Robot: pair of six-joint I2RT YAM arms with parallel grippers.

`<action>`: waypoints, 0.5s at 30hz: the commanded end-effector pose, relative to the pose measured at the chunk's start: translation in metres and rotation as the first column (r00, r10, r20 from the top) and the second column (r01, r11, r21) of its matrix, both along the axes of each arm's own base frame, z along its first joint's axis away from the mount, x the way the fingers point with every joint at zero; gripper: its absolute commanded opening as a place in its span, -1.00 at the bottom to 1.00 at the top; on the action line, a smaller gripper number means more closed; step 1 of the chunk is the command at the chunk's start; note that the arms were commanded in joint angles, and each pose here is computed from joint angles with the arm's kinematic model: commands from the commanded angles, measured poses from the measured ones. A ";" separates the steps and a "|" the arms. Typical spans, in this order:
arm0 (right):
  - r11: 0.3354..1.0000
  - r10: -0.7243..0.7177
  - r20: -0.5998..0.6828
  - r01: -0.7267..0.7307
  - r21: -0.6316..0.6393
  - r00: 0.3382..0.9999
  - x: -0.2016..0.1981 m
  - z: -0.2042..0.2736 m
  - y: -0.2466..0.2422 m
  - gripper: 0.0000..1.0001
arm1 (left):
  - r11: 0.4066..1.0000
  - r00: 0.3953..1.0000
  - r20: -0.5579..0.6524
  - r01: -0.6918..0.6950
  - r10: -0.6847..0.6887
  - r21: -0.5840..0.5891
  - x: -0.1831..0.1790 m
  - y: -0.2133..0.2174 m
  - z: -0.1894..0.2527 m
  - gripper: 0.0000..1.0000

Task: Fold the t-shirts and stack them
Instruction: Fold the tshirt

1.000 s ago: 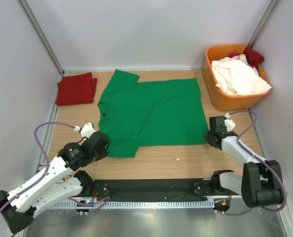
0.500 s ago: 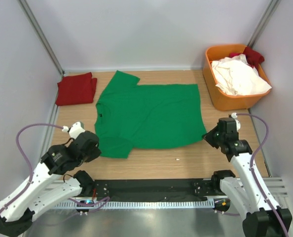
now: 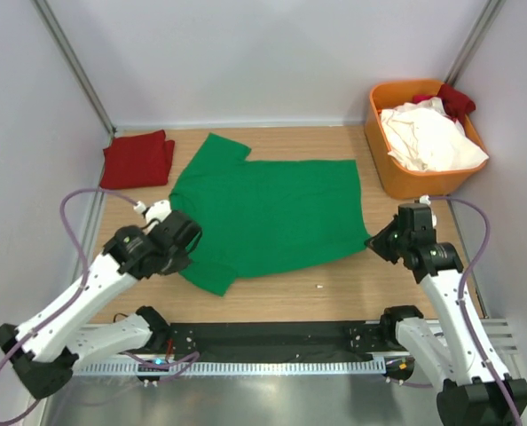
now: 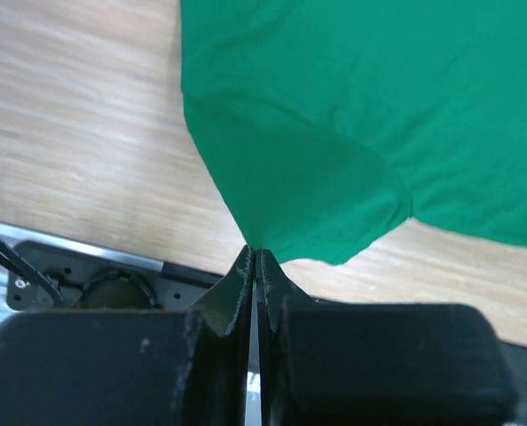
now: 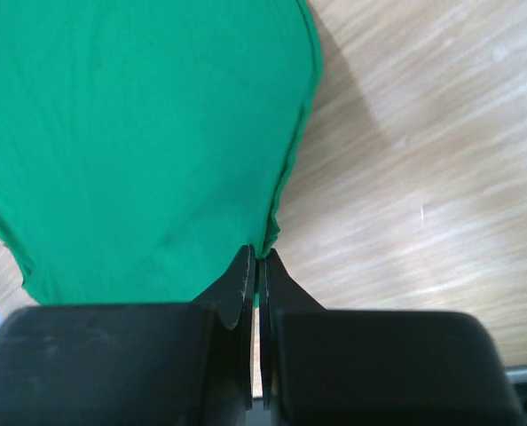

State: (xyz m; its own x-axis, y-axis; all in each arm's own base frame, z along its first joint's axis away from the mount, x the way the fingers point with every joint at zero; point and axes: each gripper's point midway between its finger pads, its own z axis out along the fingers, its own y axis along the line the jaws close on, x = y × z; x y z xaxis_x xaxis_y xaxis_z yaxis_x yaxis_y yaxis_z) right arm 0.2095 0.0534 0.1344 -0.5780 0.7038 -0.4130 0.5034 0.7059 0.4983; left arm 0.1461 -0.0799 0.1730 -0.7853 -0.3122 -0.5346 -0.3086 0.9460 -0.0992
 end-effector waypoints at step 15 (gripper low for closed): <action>0.992 0.009 0.035 -0.004 -0.127 0.999 0.119 0.009 -0.010 -0.97 | 0.989 0.988 -0.072 0.141 -0.137 0.051 0.193 -0.023 0.018 -0.99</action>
State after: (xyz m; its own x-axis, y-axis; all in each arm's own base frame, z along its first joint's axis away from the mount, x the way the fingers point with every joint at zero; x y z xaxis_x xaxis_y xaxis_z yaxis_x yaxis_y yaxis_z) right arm 0.3037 0.0489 0.1308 -0.6054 0.6536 -0.4542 0.5079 0.7567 0.4118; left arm 0.3125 -0.0985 0.1828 -0.8545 -0.2120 -0.4742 -0.2438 0.9698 0.0057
